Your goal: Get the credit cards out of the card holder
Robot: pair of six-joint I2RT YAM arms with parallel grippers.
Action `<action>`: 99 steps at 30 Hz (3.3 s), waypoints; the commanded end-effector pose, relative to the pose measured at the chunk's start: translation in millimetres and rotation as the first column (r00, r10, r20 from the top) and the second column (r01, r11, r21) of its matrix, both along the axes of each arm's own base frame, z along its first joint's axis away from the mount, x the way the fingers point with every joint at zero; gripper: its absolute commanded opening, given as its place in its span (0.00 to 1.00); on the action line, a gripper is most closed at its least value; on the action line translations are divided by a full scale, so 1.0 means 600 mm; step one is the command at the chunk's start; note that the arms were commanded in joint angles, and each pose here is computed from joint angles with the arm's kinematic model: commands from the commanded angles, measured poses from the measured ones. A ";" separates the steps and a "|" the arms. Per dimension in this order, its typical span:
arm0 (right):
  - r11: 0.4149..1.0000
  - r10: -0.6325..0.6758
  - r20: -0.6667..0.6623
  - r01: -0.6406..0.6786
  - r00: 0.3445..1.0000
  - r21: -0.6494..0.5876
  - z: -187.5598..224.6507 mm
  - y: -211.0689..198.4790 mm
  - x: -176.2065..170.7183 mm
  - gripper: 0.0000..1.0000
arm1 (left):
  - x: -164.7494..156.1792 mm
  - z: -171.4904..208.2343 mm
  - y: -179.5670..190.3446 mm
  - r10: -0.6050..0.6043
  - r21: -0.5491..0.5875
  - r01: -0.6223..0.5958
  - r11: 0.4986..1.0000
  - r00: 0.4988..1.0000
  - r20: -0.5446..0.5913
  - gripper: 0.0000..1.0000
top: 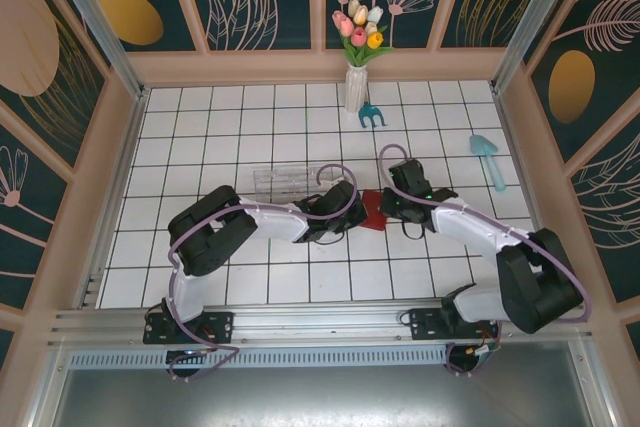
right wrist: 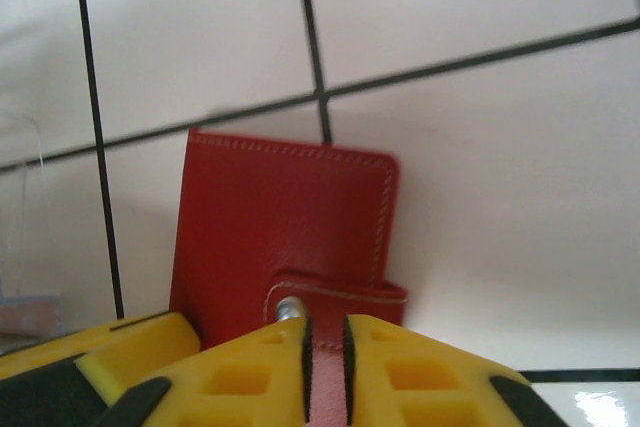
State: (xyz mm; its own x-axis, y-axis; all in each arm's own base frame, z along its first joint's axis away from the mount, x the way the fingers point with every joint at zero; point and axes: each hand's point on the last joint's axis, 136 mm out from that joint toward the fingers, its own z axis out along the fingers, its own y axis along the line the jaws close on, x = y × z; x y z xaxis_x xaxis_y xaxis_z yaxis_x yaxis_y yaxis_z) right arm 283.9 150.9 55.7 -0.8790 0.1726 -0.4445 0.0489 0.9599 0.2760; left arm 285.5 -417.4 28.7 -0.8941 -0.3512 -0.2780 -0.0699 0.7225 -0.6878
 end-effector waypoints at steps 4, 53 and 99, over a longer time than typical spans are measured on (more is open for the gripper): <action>0.993 0.055 -0.012 -0.056 0.998 -0.103 -0.015 0.026 0.006 0.29 | -0.026 -0.052 0.020 -0.005 0.050 0.009 0.999 0.997 -0.076 0.00; 0.880 0.098 -0.059 -0.114 0.993 -0.462 -0.057 0.016 -0.006 0.31 | -0.032 0.043 0.058 -0.004 -0.067 0.011 0.998 0.994 0.106 0.15; 0.969 -0.050 0.046 0.059 0.998 -0.241 0.002 -0.032 -0.007 0.00 | -0.042 -0.055 0.031 0.013 0.062 -0.007 0.998 0.995 -0.103 0.00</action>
